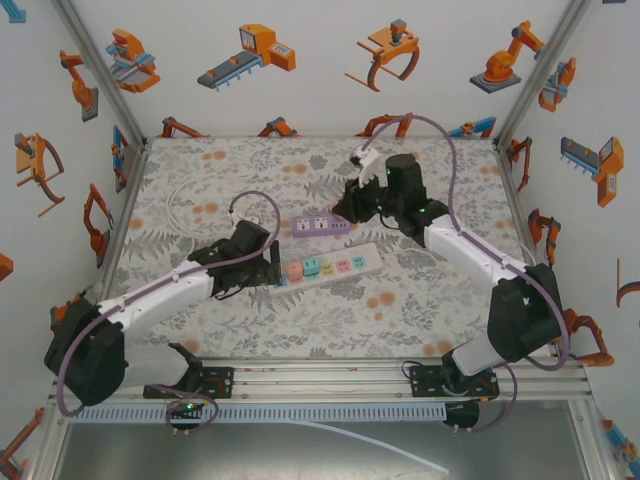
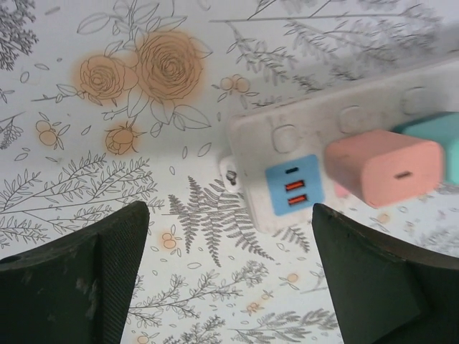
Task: Pull the plug off the socket
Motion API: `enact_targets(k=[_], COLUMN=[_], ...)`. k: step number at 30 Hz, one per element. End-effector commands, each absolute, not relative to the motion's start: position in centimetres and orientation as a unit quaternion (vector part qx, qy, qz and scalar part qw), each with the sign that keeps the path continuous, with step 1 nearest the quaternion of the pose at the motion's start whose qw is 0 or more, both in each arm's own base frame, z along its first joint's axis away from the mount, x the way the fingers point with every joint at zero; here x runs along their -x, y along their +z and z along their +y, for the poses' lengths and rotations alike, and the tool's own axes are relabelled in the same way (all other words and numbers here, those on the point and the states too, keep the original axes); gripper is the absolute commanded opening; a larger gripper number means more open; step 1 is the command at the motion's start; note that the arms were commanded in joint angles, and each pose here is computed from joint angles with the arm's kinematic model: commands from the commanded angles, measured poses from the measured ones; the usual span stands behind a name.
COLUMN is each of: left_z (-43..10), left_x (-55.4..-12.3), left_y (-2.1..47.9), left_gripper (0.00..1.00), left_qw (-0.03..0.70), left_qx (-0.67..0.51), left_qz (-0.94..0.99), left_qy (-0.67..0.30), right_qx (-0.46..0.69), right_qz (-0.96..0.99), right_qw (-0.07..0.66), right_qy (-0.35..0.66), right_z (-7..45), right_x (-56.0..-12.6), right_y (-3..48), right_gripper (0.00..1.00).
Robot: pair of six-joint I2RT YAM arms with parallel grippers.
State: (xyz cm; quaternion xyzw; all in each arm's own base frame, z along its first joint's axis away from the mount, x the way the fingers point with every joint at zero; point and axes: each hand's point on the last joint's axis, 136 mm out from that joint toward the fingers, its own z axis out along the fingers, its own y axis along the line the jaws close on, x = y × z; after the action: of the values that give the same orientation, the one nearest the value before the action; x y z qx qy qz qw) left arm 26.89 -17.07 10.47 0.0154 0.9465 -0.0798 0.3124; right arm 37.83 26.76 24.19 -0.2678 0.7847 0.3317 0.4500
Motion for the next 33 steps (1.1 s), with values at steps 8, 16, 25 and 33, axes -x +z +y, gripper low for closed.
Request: enact_targets(k=[8, 16, 25, 33], left_z=[-21.5, -23.8, -23.1, -22.4], left_x=[-24.4, -20.8, -19.5, -19.6], left_y=[21.3, 27.5, 28.4, 27.7], left_gripper=[0.89, 0.93, 0.97, 0.97], left_qw=[0.39, 0.434, 0.453, 0.455], left_qx=[-0.11, -0.19, -0.206, -0.194], left_qz=[0.871, 0.791, 0.776, 0.785], left_qy=[-0.277, -0.388, -0.388, -0.372], right_qx=[-0.139, -0.21, -0.232, -0.237], right_qz=[0.823, 0.838, 0.85, 0.855], right_qw=[0.424, 0.394, 0.37, 0.358], right_qy=[0.351, 0.315, 0.295, 0.292], right_z=[13.5, 10.2, 9.8, 9.9], right_x=[-45.3, -47.9, -49.8, -50.7], right_y=[21.0, 15.0, 10.3, 7.6], right_gripper=[0.16, 0.17, 0.19, 0.27])
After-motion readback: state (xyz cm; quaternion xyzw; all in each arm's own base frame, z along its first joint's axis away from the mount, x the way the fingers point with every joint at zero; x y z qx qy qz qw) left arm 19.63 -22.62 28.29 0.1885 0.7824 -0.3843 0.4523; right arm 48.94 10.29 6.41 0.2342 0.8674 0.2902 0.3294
